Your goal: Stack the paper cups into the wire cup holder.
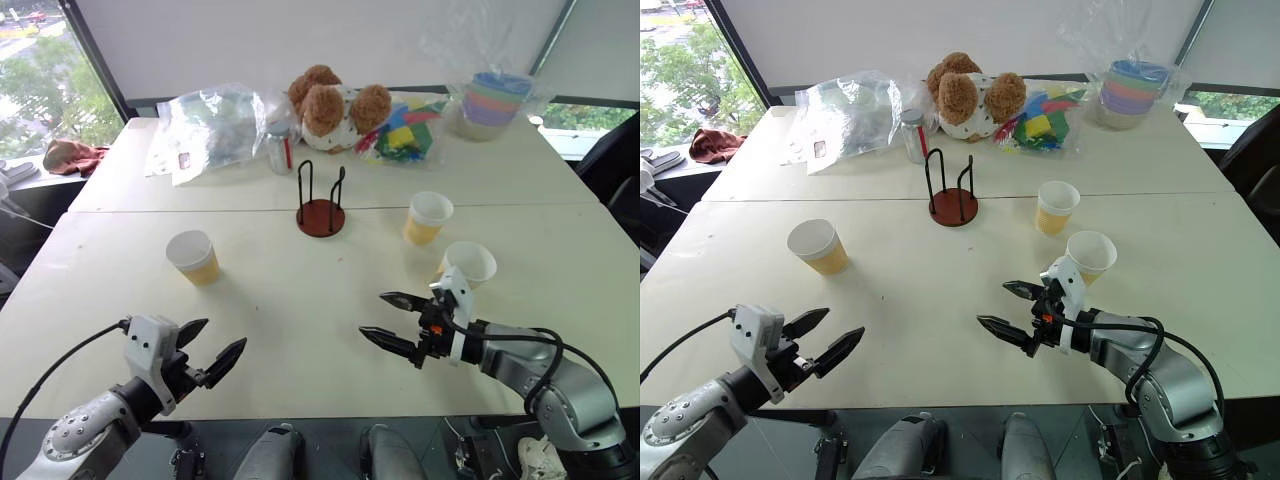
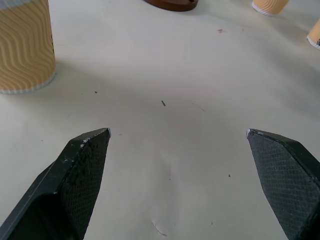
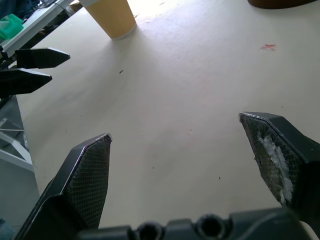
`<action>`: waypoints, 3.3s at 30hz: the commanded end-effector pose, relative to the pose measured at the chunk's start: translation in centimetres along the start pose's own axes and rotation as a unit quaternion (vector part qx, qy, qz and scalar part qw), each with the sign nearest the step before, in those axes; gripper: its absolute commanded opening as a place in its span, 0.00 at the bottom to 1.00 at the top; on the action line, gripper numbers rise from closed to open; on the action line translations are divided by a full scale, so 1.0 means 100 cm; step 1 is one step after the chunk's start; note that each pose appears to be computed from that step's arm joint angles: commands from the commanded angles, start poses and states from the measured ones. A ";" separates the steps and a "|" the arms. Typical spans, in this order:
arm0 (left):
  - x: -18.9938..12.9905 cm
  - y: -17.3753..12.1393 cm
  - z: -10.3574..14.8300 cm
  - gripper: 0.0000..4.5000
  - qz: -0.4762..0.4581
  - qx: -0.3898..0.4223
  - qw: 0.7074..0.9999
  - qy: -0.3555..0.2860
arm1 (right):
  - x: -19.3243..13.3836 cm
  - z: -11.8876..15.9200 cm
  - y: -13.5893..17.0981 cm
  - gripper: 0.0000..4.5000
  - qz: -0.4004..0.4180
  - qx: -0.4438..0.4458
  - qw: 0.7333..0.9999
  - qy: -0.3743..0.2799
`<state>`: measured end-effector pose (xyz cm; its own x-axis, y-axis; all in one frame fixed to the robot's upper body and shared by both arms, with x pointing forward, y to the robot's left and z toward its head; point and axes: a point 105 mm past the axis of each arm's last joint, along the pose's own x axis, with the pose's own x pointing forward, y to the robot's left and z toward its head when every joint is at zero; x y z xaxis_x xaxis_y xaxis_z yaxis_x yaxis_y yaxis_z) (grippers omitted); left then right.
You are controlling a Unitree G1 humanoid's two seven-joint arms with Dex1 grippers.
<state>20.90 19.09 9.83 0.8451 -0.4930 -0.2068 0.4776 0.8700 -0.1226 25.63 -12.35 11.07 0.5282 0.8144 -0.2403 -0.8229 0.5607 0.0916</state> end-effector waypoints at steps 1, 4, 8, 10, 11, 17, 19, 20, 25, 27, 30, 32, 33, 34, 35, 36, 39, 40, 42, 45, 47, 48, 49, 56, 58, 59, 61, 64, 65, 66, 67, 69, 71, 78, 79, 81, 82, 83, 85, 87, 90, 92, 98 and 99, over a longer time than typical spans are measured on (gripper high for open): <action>-0.003 -0.003 0.008 1.00 -0.004 0.017 1.000 -0.015 | 0.000 0.008 0.001 0.98 0.002 -0.015 1.000 -0.016; -0.002 -0.003 0.009 1.00 -0.005 0.015 1.000 -0.017 | 0.001 0.008 0.001 0.98 -0.002 -0.020 1.000 -0.019; -0.002 -0.001 0.010 1.00 -0.001 0.019 1.000 -0.018 | 0.002 0.007 -0.001 0.98 -0.011 -0.026 1.000 -0.014; -0.002 0.000 0.010 1.00 0.000 0.020 1.000 -0.019 | 0.003 0.008 -0.001 0.98 -0.012 -0.026 0.999 -0.015; -0.002 0.001 0.011 1.00 0.000 0.021 1.000 -0.019 | 0.003 0.009 -0.001 0.98 -0.014 -0.026 0.999 -0.017; 0.005 0.001 0.023 1.00 -0.014 0.039 0.999 -0.024 | 0.011 0.032 -0.005 0.98 -0.018 -0.010 0.999 -0.049; 0.008 0.002 0.033 1.00 -0.020 0.048 0.998 -0.020 | 0.014 0.048 0.003 0.98 0.004 -0.012 0.998 -0.059; 0.009 0.000 0.040 1.00 -0.030 0.057 0.998 -0.018 | 0.014 0.056 0.005 0.98 0.012 -0.012 0.998 -0.064; 0.012 -0.019 0.095 1.00 -0.126 0.103 0.986 -0.025 | 0.031 0.114 0.016 0.98 0.041 -0.008 0.993 -0.114; 0.008 -0.018 0.110 1.00 -0.143 0.118 0.983 -0.008 | 0.047 0.127 0.021 0.98 0.043 -0.018 0.992 -0.114; -0.009 -0.009 0.125 1.00 -0.154 0.119 0.981 0.017 | 0.082 0.135 0.025 0.98 0.029 -0.053 0.994 -0.092; -0.019 0.001 0.133 1.00 -0.141 0.112 0.983 0.017 | 0.099 0.134 0.016 0.98 -0.006 -0.062 0.995 -0.081; -0.024 0.008 0.137 1.00 -0.128 0.112 0.985 0.015 | 0.105 0.134 0.008 0.98 -0.025 -0.065 0.995 -0.078; -0.029 0.014 0.140 1.00 -0.115 0.112 0.987 0.014 | 0.109 0.134 0.002 0.98 -0.042 -0.069 0.994 -0.077; -0.034 0.019 0.142 1.00 -0.104 0.112 0.988 0.013 | 0.112 0.135 -0.008 0.98 -0.068 -0.070 0.992 -0.076; -0.040 0.023 0.143 1.00 -0.097 0.110 0.989 0.015 | 0.115 0.136 -0.015 0.98 -0.084 -0.075 0.991 -0.075; -0.049 0.025 0.142 1.00 -0.088 0.107 0.990 0.021 | 0.122 0.137 -0.026 0.98 -0.107 -0.084 0.988 -0.069; -0.050 0.026 0.137 1.00 -0.084 0.112 0.990 0.033 | 0.124 0.135 -0.029 0.98 -0.113 -0.090 0.988 -0.062; -0.053 0.026 0.131 1.00 -0.081 0.119 0.988 0.049 | 0.128 0.134 -0.034 0.98 -0.121 -0.090 0.987 -0.056; -0.054 0.025 0.129 1.00 -0.080 0.115 0.989 0.043 | 0.135 0.136 -0.039 0.98 -0.124 -0.090 0.986 -0.059; -0.053 0.026 0.127 1.00 -0.079 0.111 0.990 0.035 | 0.143 0.137 -0.045 0.98 -0.127 -0.082 0.987 -0.061; -0.052 0.025 0.124 1.00 -0.081 0.106 0.990 0.035 | 0.150 0.136 -0.050 0.98 -0.135 -0.075 0.986 -0.059; -0.050 0.024 0.122 1.00 -0.084 0.104 0.990 0.034 | 0.156 0.136 -0.054 0.98 -0.141 -0.067 0.986 -0.060; -0.044 0.020 0.107 1.00 -0.100 0.090 0.990 0.052 | 0.174 0.139 -0.064 0.44 -0.143 -0.057 0.985 -0.071; -0.042 0.019 0.108 1.00 -0.101 0.091 0.990 0.047 | 0.176 0.140 -0.064 0.21 -0.144 -0.060 0.985 -0.073; -0.040 0.018 0.109 1.00 -0.103 0.091 0.990 0.043 | 0.176 0.140 -0.065 0.09 -0.144 -0.059 0.985 -0.075; -0.038 0.016 0.110 1.00 -0.108 0.092 0.989 0.040 | 0.176 0.142 -0.064 0.01 -0.143 -0.066 0.985 -0.077; -0.036 0.013 0.113 1.00 -0.116 0.094 0.988 0.036 | 0.169 0.149 -0.057 0.01 -0.110 -0.118 0.983 -0.091; -0.036 0.013 0.115 1.00 -0.119 0.094 0.988 0.034 | 0.165 0.149 -0.052 0.01 -0.090 -0.142 0.981 -0.093; -0.036 0.012 0.116 1.00 -0.122 0.093 0.988 0.033 | 0.158 0.148 -0.044 0.01 -0.057 -0.170 0.979 -0.093; -0.037 0.011 0.117 1.00 -0.127 0.092 0.987 0.035 | 0.150 0.146 -0.038 0.01 -0.034 -0.179 0.979 -0.087; -0.040 0.008 0.116 1.00 -0.135 0.093 0.985 0.046 | 0.131 0.141 -0.033 0.01 -0.011 -0.182 0.981 -0.074; -0.041 0.007 0.115 1.00 -0.140 0.093 0.984 0.053 | 0.113 0.137 -0.027 0.01 0.004 -0.177 0.982 -0.064; -0.036 0.007 0.114 1.00 -0.146 0.088 0.984 0.051 | 0.084 0.105 0.018 0.01 0.016 -0.104 0.994 -0.037; -0.035 0.007 0.113 1.00 -0.148 0.087 0.984 0.053 | 0.084 0.104 0.022 0.01 0.013 -0.098 0.994 -0.034; -0.033 0.006 0.111 1.00 -0.153 0.087 0.983 0.059 | 0.084 0.102 0.030 0.01 0.012 -0.090 0.995 -0.030; -0.033 0.006 0.110 1.00 -0.154 0.087 0.982 0.060 | 0.084 0.102 0.035 0.01 0.012 -0.088 0.996 -0.029; -0.032 0.007 0.111 1.00 -0.155 0.087 0.982 0.060 | 0.084 0.101 0.039 0.01 0.012 -0.087 0.996 -0.028; -0.031 0.007 0.111 1.00 -0.156 0.088 0.982 0.059 | 0.083 0.098 0.043 0.01 0.010 -0.085 0.996 -0.023; -0.030 0.007 0.112 1.00 -0.157 0.088 0.982 0.058 | 0.083 0.094 0.043 0.01 0.004 -0.081 0.997 -0.017; -0.027 0.008 0.113 1.00 -0.161 0.090 0.981 0.057 | 0.084 0.087 0.038 0.23 -0.015 -0.085 0.996 -0.005; -0.025 0.008 0.114 1.00 -0.163 0.091 0.981 0.057 | 0.084 0.085 0.037 0.44 -0.018 -0.085 0.996 -0.002; -0.022 0.009 0.117 1.00 -0.176 0.093 0.978 0.059 | 0.072 0.084 0.042 1.00 0.017 -0.079 0.997 0.010; -0.021 0.010 0.117 1.00 -0.180 0.094 0.977 0.060 | 0.067 0.084 0.044 1.00 0.033 -0.076 0.996 0.016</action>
<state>22.29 21.08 20.89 0.5918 -0.7482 -0.3000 0.7704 0.6345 -0.0625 28.38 -3.07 16.15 0.5125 0.7983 -0.3163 -0.8459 0.5328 -0.0260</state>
